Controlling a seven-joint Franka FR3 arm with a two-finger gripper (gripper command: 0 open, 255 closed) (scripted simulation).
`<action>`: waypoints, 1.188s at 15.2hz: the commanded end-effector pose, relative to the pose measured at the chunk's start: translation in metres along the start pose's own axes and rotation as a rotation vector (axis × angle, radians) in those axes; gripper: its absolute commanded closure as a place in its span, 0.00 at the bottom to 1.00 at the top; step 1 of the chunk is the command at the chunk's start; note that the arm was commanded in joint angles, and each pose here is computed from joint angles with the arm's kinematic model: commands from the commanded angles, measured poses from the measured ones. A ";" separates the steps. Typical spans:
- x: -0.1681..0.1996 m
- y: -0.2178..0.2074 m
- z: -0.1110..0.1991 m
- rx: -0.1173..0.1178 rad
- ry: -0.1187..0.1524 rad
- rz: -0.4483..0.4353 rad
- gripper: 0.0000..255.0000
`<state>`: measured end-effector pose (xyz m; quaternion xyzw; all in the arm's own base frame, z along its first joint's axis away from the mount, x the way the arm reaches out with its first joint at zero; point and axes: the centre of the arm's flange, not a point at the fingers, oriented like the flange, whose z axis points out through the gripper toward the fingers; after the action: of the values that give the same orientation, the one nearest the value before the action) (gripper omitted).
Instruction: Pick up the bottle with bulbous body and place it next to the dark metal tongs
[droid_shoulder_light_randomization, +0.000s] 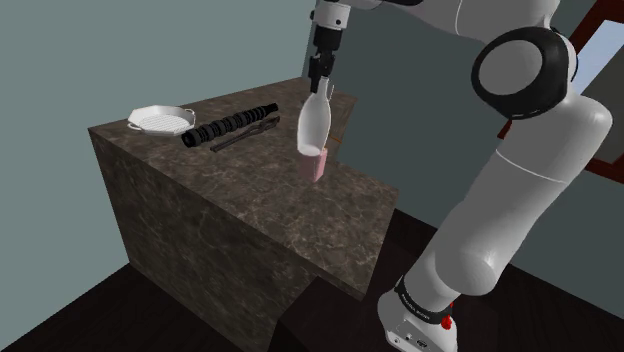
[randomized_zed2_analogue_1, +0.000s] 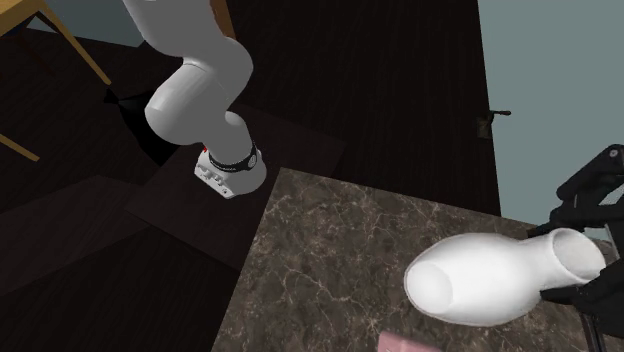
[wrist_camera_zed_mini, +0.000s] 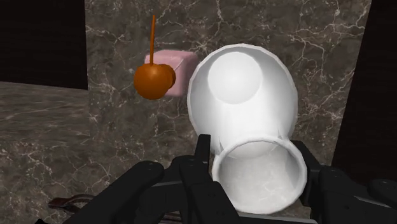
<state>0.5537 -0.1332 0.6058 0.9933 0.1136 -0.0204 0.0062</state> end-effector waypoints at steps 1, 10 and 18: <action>0.022 0.011 0.009 -0.001 0.001 -0.001 1.00; 0.114 0.070 0.049 -0.001 0.001 -0.001 1.00; 0.116 0.070 0.091 -0.001 0.001 -0.001 1.00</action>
<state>0.6787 -0.1762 0.5156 0.9933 0.1139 -0.0206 0.0064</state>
